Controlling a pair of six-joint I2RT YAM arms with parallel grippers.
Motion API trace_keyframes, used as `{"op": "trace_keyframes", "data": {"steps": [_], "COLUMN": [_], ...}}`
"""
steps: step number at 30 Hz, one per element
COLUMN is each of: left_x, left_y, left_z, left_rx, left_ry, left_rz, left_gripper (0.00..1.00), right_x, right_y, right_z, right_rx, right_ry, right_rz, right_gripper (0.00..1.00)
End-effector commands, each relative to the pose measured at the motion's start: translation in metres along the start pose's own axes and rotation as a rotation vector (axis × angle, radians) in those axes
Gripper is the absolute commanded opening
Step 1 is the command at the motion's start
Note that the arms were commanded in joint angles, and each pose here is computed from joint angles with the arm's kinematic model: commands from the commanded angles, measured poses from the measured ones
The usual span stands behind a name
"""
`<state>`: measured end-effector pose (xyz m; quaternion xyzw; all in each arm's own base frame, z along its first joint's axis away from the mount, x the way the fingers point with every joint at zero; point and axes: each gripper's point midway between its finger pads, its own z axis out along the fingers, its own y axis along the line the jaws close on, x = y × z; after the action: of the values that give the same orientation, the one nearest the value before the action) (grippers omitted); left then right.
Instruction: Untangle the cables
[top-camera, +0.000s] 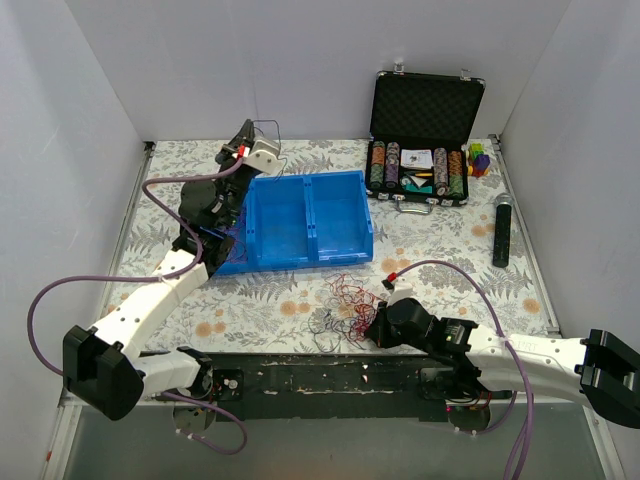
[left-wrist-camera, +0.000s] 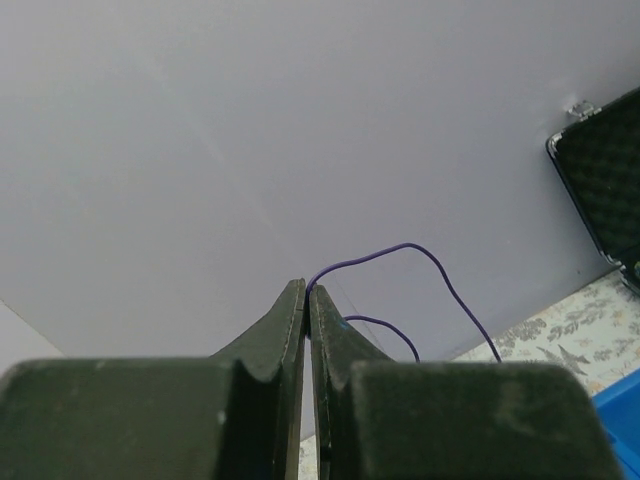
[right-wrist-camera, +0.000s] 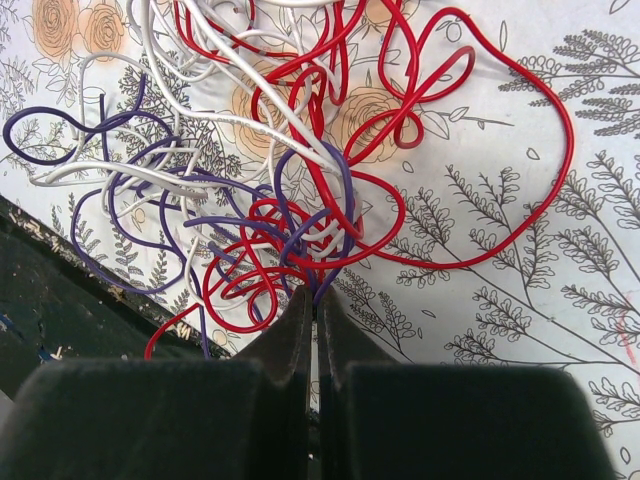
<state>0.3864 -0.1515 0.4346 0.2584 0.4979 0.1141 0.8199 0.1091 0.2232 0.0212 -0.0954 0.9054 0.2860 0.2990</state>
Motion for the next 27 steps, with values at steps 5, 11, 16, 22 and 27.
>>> {"op": "trace_keyframes", "data": {"steps": [5, 11, 16, 22, 27], "left_x": [-0.064, -0.085, -0.114, -0.141, -0.157], "left_y": [0.042, 0.057, 0.073, 0.089, 0.093], "left_z": [-0.009, -0.015, -0.016, -0.019, -0.02], "left_rx": [-0.102, -0.145, -0.172, -0.2, -0.201], "left_ry": [-0.215, -0.286, -0.365, -0.434, -0.492], "left_rz": [0.025, 0.039, 0.051, 0.074, 0.115], "left_gripper": [0.0, 0.0, 0.0, 0.0, 0.0], "right_x": [0.025, 0.026, 0.026, 0.026, 0.026], "right_y": [-0.025, -0.025, -0.024, -0.023, -0.023], "right_z": [-0.001, -0.001, -0.001, 0.0, 0.0], "right_rx": [0.076, 0.073, 0.072, 0.071, 0.07], "right_ry": [0.08, 0.085, 0.089, 0.092, 0.093], "right_rz": [-0.029, -0.029, -0.032, -0.034, -0.037], "right_gripper": [0.01, 0.01, 0.01, 0.01, 0.01]}}
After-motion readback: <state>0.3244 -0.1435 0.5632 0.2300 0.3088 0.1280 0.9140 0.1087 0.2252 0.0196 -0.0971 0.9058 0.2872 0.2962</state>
